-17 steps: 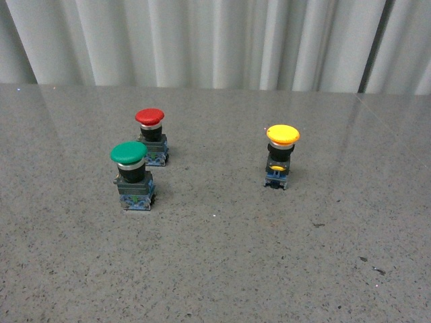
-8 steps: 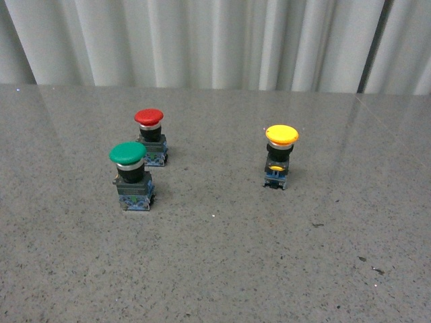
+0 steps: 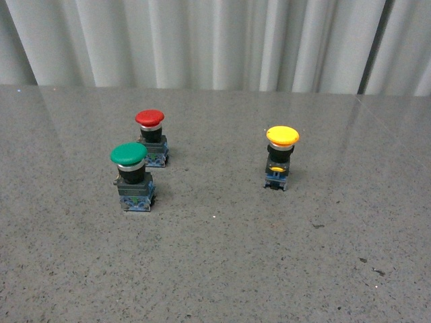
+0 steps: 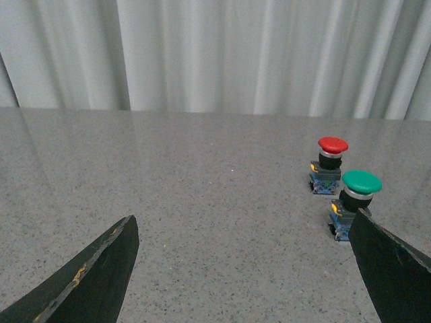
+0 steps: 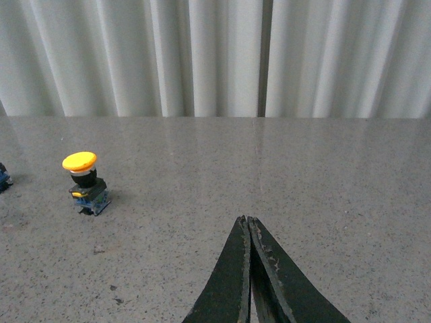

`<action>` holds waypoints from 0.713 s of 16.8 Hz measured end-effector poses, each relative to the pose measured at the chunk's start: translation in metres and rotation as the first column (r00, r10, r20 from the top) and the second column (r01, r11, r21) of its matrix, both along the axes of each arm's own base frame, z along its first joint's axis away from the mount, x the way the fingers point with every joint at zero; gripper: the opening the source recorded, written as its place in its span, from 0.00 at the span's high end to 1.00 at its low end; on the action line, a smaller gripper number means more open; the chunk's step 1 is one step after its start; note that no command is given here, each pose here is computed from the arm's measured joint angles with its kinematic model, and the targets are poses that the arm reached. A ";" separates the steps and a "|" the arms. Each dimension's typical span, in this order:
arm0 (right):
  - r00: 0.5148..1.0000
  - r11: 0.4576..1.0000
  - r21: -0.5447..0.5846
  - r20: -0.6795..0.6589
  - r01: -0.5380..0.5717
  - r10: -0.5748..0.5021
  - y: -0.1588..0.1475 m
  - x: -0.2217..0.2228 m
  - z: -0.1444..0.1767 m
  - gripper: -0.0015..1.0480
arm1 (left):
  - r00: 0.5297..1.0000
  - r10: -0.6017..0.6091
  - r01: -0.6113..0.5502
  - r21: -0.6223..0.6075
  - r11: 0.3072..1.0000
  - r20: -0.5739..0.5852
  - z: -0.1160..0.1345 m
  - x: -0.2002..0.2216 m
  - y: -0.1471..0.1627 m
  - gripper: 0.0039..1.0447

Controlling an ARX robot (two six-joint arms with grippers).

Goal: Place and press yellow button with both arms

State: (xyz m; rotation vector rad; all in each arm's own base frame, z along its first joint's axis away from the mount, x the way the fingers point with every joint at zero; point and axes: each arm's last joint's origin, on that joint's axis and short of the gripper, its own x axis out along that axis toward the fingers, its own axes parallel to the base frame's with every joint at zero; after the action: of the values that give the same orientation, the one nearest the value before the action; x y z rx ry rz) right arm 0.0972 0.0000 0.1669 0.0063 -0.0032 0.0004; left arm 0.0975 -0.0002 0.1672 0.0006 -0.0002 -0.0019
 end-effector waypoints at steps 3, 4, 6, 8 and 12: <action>1.000 1.000 0.000 0.000 0.000 0.000 0.000 0.000 0.000 0.88 | 1.000 0.000 0.000 0.000 1.000 0.000 0.000 0.000 0.000 0.06; 1.000 1.000 0.000 0.001 0.000 0.000 0.000 0.000 0.000 0.72 | 1.000 0.000 0.000 0.000 1.000 0.000 0.000 0.000 0.000 0.06; 1.000 1.000 0.000 0.001 0.000 0.000 0.000 0.000 0.000 0.51 | 1.000 0.000 0.000 0.000 1.000 0.000 0.000 0.000 0.000 0.06; 1.000 1.000 0.000 0.001 0.000 0.000 0.000 0.000 0.000 0.30 | 1.000 0.000 0.000 0.000 1.000 0.000 0.000 0.000 0.000 0.06; 1.000 1.000 0.000 0.001 0.000 0.000 0.000 0.000 0.000 0.07 | 1.000 0.000 0.000 0.000 1.000 0.000 0.000 0.000 0.000 0.06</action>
State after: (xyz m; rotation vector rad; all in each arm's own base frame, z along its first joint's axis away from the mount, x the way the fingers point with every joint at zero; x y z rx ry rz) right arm 0.0972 0.0000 0.1670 0.0059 -0.0040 0.0004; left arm 0.0975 -0.0002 0.1672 0.0006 -0.0002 -0.0023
